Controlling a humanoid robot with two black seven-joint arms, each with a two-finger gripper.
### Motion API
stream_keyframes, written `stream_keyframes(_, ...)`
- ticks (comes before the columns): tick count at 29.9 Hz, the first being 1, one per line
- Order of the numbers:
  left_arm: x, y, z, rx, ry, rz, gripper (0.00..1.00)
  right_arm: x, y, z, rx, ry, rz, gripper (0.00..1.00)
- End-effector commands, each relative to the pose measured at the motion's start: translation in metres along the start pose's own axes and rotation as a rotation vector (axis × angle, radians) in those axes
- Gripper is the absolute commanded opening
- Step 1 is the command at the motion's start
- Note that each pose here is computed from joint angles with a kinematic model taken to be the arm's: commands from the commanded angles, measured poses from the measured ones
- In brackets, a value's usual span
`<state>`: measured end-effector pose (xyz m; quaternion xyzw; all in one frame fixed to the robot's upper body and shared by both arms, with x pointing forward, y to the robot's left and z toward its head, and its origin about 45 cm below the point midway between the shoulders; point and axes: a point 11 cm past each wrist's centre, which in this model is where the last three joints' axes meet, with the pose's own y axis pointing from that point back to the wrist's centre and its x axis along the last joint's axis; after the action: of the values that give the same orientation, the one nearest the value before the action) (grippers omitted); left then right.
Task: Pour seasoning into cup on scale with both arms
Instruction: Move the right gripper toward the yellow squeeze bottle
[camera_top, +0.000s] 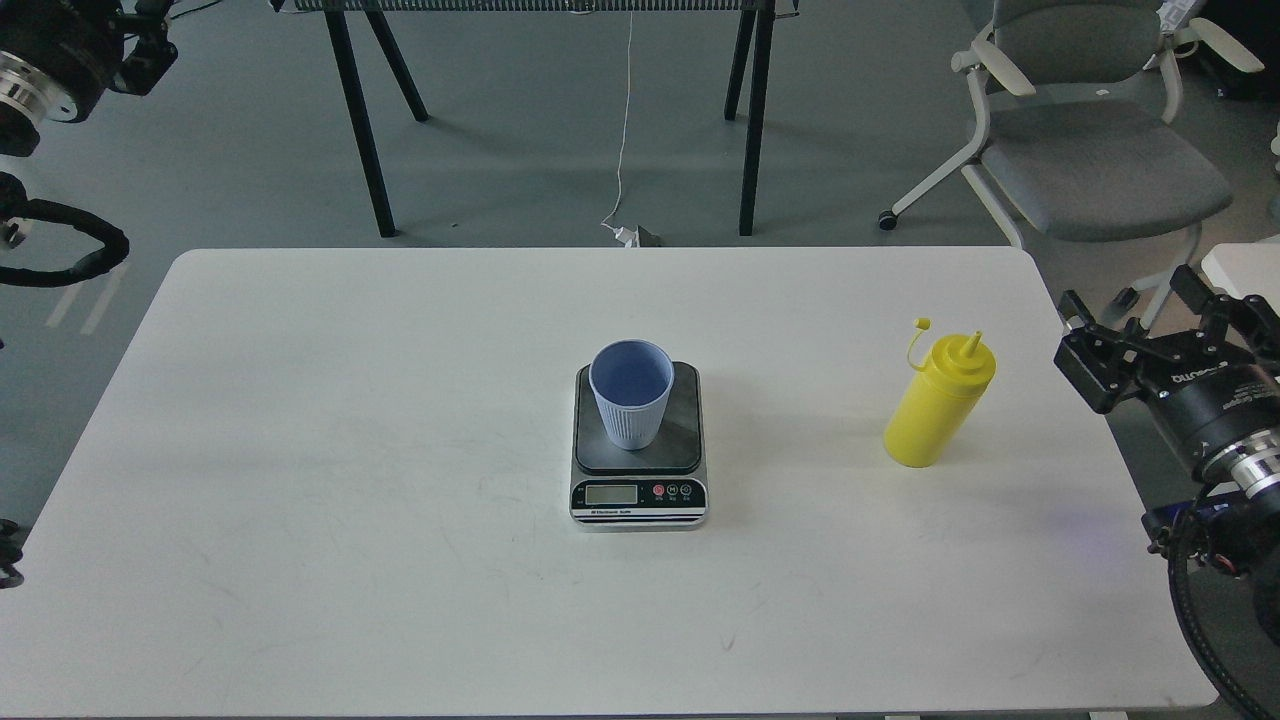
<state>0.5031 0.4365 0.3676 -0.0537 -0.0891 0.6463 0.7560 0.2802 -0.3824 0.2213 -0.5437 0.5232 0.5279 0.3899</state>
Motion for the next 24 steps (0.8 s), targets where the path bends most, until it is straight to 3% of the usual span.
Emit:
stream_keyframes(1,0.000,0.000,0.000,0.002,-0.003,0.000,1.00,0.014,0.019,0.017,-0.045,-0.002,0.039,0.99)
stream_keyframes(10,0.001,0.006,-0.011,0.033,-0.013,-0.004,1.00,0.071,0.056,0.030,-0.069,0.044,0.163,0.99)
stream_keyframes(17,-0.001,0.008,-0.019,0.049,-0.012,-0.008,1.00,0.101,0.051,0.012,-0.012,0.102,0.195,0.99)
stream_keyframes(24,-0.001,0.008,-0.020,0.051,-0.012,-0.008,1.00,0.114,0.034,0.025,-0.018,0.101,0.182,0.99)
